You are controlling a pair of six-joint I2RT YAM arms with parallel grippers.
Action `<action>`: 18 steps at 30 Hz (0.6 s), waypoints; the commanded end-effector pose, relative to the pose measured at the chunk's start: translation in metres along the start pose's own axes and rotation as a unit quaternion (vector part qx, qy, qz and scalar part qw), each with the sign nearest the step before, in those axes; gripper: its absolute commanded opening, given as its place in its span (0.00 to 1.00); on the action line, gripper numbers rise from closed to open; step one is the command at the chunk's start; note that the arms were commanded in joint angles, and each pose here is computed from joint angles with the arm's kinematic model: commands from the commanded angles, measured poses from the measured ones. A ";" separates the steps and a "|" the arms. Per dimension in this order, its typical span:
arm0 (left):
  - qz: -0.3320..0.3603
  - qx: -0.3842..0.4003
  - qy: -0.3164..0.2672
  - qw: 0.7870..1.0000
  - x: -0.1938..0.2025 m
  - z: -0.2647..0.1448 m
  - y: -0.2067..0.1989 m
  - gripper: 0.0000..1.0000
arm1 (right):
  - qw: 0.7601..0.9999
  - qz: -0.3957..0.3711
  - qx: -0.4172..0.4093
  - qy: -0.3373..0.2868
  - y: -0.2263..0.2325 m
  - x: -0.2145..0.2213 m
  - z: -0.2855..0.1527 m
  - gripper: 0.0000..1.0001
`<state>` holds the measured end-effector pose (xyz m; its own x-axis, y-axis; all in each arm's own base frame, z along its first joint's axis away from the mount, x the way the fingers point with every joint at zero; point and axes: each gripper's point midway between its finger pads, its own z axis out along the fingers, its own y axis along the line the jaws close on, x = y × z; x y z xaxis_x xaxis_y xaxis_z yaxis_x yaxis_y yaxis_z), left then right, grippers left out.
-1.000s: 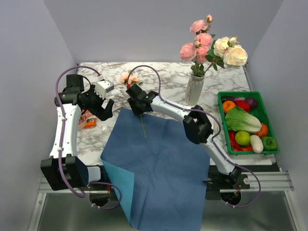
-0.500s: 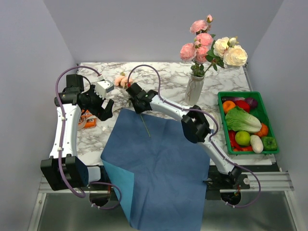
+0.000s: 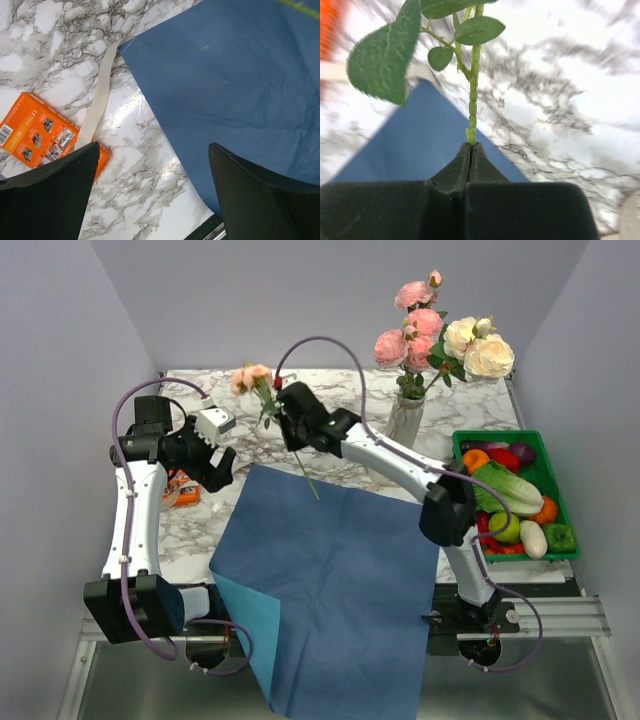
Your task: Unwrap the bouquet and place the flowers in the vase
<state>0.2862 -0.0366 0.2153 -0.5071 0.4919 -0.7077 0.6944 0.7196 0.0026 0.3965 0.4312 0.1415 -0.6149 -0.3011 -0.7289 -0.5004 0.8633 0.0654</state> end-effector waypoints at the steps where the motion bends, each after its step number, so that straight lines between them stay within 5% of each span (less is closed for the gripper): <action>1: -0.001 0.005 -0.013 1.000 -0.003 -0.008 -0.007 0.99 | 0.986 0.023 -0.016 -0.165 -0.005 -0.098 -0.092 0.01; 6: -0.002 0.006 -0.015 1.000 -0.001 -0.008 -0.008 0.99 | 0.971 0.037 -0.008 -0.236 -0.019 -0.117 -0.140 0.01; 8: -0.004 0.007 -0.015 1.000 -0.001 -0.007 -0.006 0.99 | 0.949 0.047 -0.029 -0.312 -0.021 -0.142 -0.183 0.01; 10: -0.004 0.007 -0.015 1.000 -0.001 -0.007 -0.005 0.99 | 0.946 0.033 -0.038 -0.319 -0.023 -0.121 -0.182 0.01; 11: -0.005 0.008 -0.014 1.000 0.000 -0.005 -0.005 0.99 | 0.919 0.045 -0.057 -0.387 -0.023 -0.144 -0.220 0.01; 13: -0.007 0.009 -0.015 1.000 0.000 -0.005 -0.005 0.99 | 0.913 0.034 -0.054 -0.403 -0.027 -0.124 -0.221 0.01; 14: -0.008 0.011 -0.015 1.000 0.000 -0.004 -0.005 0.99 | 0.889 0.041 -0.057 -0.452 -0.031 -0.136 -0.253 0.01; 16: -0.010 0.011 -0.012 1.000 0.000 -0.003 -0.003 0.99 | 0.879 0.026 -0.022 -0.475 -0.044 -0.130 -0.264 0.01; 18: -0.010 0.011 -0.012 1.000 0.000 -0.002 -0.002 0.99 | 0.841 0.002 0.032 -0.540 -0.066 -0.146 -0.304 0.01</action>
<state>0.2854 -0.0339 0.2182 -0.5056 0.4789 -0.7176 0.6869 0.7267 0.0010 0.3415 0.3419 0.3494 -0.0674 0.1037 -0.9923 -0.5444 0.8297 0.1236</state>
